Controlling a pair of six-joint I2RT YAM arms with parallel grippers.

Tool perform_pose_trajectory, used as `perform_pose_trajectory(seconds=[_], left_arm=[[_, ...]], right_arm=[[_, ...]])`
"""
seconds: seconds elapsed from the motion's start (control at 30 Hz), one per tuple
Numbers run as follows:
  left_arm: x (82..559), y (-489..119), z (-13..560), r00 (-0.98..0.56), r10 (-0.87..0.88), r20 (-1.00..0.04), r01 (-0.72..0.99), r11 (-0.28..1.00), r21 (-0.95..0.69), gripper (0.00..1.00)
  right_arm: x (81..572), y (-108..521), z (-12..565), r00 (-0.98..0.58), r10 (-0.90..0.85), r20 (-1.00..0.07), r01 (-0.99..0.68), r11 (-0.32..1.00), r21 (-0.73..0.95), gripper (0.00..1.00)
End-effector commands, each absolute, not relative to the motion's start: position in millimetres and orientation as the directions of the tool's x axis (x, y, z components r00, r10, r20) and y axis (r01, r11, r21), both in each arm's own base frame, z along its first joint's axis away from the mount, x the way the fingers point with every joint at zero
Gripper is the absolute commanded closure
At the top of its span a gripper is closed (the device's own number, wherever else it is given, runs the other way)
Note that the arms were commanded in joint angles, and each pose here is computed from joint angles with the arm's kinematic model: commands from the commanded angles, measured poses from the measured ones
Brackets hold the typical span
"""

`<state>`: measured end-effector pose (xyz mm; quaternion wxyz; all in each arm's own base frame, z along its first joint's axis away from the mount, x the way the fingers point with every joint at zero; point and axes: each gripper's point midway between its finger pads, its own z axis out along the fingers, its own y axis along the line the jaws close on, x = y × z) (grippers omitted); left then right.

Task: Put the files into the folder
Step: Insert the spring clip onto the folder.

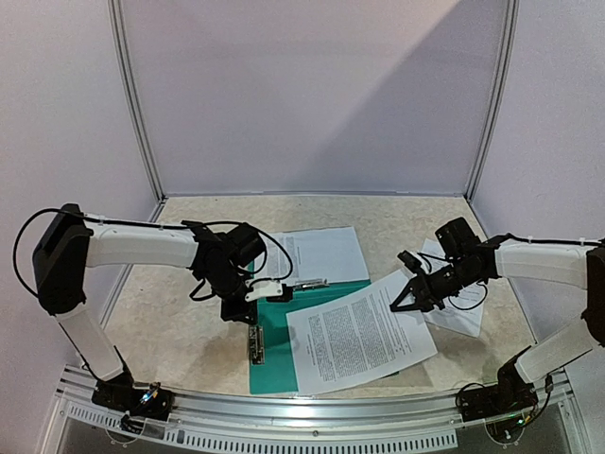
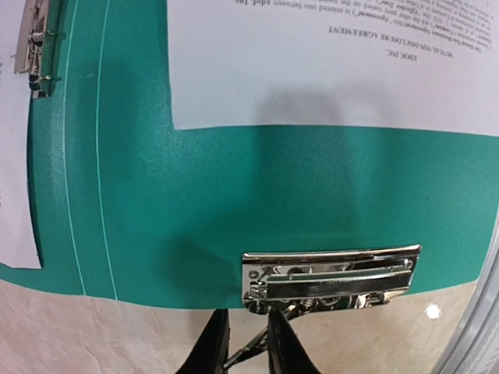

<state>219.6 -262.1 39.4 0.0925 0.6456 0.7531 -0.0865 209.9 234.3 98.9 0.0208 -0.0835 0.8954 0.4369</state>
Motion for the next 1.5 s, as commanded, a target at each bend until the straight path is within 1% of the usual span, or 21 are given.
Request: perform_pose_trajectory(seconds=[0.0, 0.13, 0.27, 0.4, 0.57, 0.63, 0.73, 0.8, 0.87, 1.0, 1.47], left_arm=[[238.8, -263.7, 33.9, -0.183, 0.944, -0.273, 0.982, 0.187, -0.013, 0.81], [241.6, -265.7, 34.9, -0.212, 0.934, -0.288, 0.977, 0.207, -0.048, 0.80], [240.1, -266.2, 37.4, -0.224, 0.926, -0.303, 0.974, 0.214, -0.068, 0.77], [245.2, -263.9, 39.9, -0.248, 0.916, -0.315, 0.969, 0.236, -0.076, 0.76], [246.1, -261.9, 38.7, -0.253, 0.915, -0.314, 0.967, 0.240, -0.081, 0.75], [245.4, -261.3, 35.6, -0.258, 0.916, -0.307, 0.966, 0.243, -0.088, 0.75], [245.1, -262.3, 33.9, -0.262, 0.914, -0.309, 0.965, 0.244, -0.095, 0.75], [244.8, -263.8, 32.8, -0.266, 0.912, -0.311, 0.964, 0.246, -0.102, 0.76], [244.1, -264.7, 31.8, -0.273, 0.910, -0.313, 0.962, 0.251, -0.111, 0.76], [241.7, -264.1, 29.3, -0.279, 0.910, -0.308, 0.960, 0.253, -0.122, 0.76], [242.7, -264.6, 31.4, -0.276, 0.908, -0.314, 0.961, 0.251, -0.119, 0.77]], right_arm=[[233.4, 250.0, 126.0, -0.980, -0.101, -0.172, -0.199, 0.529, 0.825, 1.00], [241.7, 256.3, 133.4, -0.980, -0.099, -0.170, -0.197, 0.511, 0.837, 1.00], [243.2, 260.9, 129.5, -0.986, -0.090, -0.141, -0.167, 0.483, 0.859, 1.00], [243.1, 263.7, 104.8, -0.994, -0.074, -0.085, -0.110, 0.481, 0.870, 1.00], [243.3, 266.5, 79.2, -0.998, -0.040, -0.047, -0.060, 0.482, 0.874, 1.00], [243.5, 264.6, 66.6, -0.999, -0.033, -0.040, -0.051, 0.500, 0.864, 1.00], [246.8, 267.3, 56.7, -0.998, -0.020, -0.054, -0.057, 0.488, 0.871, 1.00], [246.2, 271.3, 45.6, -1.000, -0.010, -0.019, -0.022, 0.487, 0.873, 1.00], [245.1, 277.4, 38.0, -1.000, -0.013, -0.010, -0.015, 0.483, 0.875, 1.00], [246.9, 287.4, 36.5, -1.000, 0.009, -0.017, -0.011, 0.450, 0.893, 1.00], [243.1, 308.0, 31.6, -0.999, -0.035, 0.004, -0.012, 0.459, 0.889, 1.00]])
